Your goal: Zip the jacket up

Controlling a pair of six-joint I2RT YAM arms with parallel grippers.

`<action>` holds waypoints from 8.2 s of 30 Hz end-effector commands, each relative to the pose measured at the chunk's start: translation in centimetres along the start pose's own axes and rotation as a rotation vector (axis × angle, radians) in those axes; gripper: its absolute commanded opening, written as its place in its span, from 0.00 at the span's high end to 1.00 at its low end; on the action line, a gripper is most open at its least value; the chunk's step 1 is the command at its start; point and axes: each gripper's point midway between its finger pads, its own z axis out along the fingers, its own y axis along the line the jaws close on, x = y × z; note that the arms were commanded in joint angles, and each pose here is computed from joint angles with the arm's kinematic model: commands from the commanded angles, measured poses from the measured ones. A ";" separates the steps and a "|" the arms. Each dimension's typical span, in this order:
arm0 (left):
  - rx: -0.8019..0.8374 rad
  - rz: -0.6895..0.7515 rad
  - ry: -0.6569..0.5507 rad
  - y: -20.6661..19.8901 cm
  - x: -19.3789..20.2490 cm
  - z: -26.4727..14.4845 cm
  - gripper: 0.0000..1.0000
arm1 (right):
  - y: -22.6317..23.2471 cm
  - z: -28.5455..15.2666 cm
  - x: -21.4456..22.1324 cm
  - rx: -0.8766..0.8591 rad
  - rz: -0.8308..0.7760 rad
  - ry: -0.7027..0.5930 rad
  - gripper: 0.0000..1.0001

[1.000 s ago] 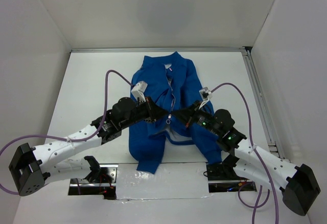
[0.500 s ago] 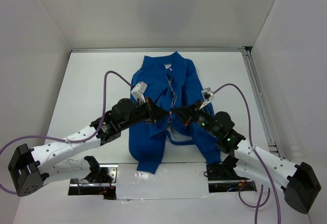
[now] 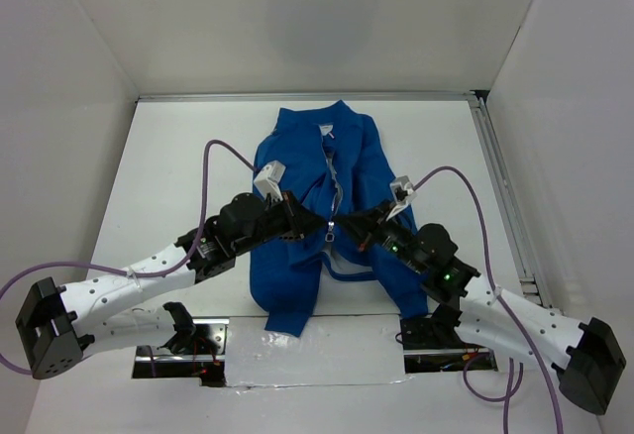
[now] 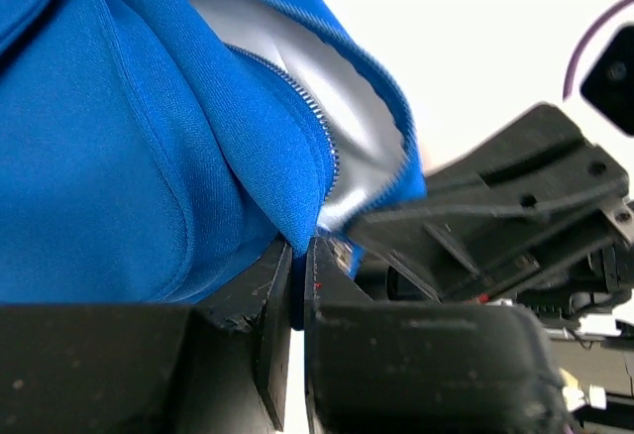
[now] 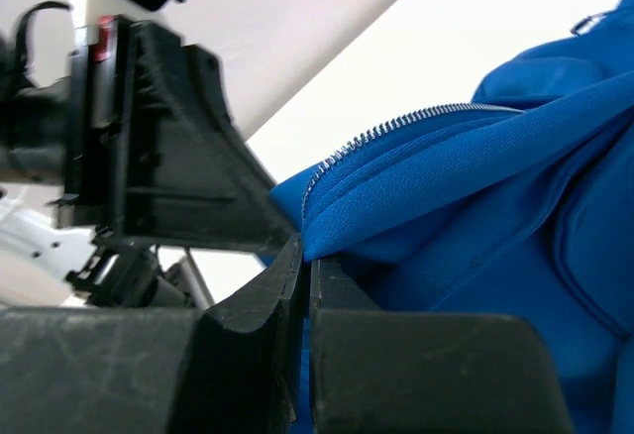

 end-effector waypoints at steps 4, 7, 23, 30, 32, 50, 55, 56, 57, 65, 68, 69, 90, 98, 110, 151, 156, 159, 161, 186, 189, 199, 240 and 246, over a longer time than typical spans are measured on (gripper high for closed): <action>0.097 0.008 -0.145 -4.1 -4.2 -0.7 1.00 | 2.2 -1.1 -1.3 -0.093 0.020 -0.059 1.00; 0.141 0.020 -0.124 -4.8 -3.7 -1.0 1.00 | 1.9 -1.1 -2.2 -0.073 0.032 -0.108 1.00; 0.166 0.010 -0.093 -4.9 -2.9 -1.4 1.00 | 2.4 -0.2 -3.4 -0.092 0.034 -0.153 1.00; 0.127 -0.002 -0.100 -4.3 -3.1 -0.8 1.00 | 3.1 -0.5 -3.8 -0.122 0.029 -0.161 1.00; 0.120 -0.003 -0.103 -4.2 -3.1 -0.7 1.00 | 3.3 -0.6 -3.9 -0.130 0.029 -0.162 1.00; 0.168 0.015 -0.077 -4.8 -2.5 -1.0 1.00 | 2.4 0.0 -5.3 -0.071 0.026 -0.214 1.00; 0.167 0.019 -0.068 -4.7 -2.3 -1.0 1.00 | 2.2 -0.2 -6.1 -0.059 0.042 -0.260 1.00; 0.166 0.017 -0.067 -4.6 -2.2 -1.0 1.00 | 2.2 -0.2 -6.1 -0.063 0.038 -0.261 1.00; 0.160 0.015 -0.070 -4.4 -2.3 -1.0 1.00 | 2.2 -0.3 -6.2 -0.061 0.043 -0.263 1.00; 0.193 0.046 -0.048 -4.8 -1.7 -1.2 1.00 | 1.6 0.2 -6.6 -0.033 0.079 -0.274 1.00; 0.190 0.070 -0.012 -4.3 -0.8 -0.7 1.00 | 1.9 0.3 -7.1 -0.038 0.099 -0.289 1.00; 0.175 0.071 -0.002 -4.0 -0.6 -0.5 1.00 | 1.8 0.4 -7.2 -0.029 0.105 -0.288 1.00; 0.195 0.119 0.014 -3.5 0.3 0.5 1.00 | 3.7 0.7 -6.8 -0.161 0.257 -0.184 1.00; 0.111 0.097 0.005 -2.0 0.1 1.6 1.00 | 4.9 0.2 -6.9 -0.204 0.299 -0.158 1.00; 0.022 0.038 0.000 -0.4 0.6 1.8 1.00 | 3.1 -0.3 -8.2 -0.095 0.534 -0.234 1.00; 0.174 0.115 -0.024 -2.8 0.4 -1.3 1.00 | 8.0 -0.3 -5.9 -0.302 0.116 -0.034 1.00; 0.148 0.139 -0.050 -2.3 -0.1 -1.6 1.00 | 8.1 -0.5 -5.6 -0.300 0.139 -0.009 1.00; 0.159 0.155 -0.048 -2.5 -0.1 -1.7 1.00 | 7.8 -0.6 -5.4 -0.281 0.161 -0.009 1.00; 0.174 0.169 -0.048 -2.7 0.0 -1.7 1.00 | 7.8 -0.7 -5.5 -0.287 0.156 -0.020 1.00; 0.254 0.185 -0.078 -4.1 -0.5 -2.9 1.00 | 5.9 0.6 -3.2 -0.194 0.078 0.109 0.78; 0.252 0.187 -0.087 -4.1 -0.8 -3.0 1.00 | 5.7 0.6 -2.9 -0.182 0.072 0.117 1.00; 0.420 0.300 -0.037 -5.8 1.1 -4.2 1.00 | 3.7 1.1 -6.7 -0.071 0.183 -0.140 1.00; 0.375 0.269 -0.204 -5.3 -2.8 -3.9 1.00 | 7.2 -1.1 -1.2 -0.286 -0.034 0.237 0.56; 0.367 0.255 -0.203 -5.2 -2.9 -3.8 1.00 | 6.8 -0.7 -1.6 -0.256 -0.004 0.211 0.92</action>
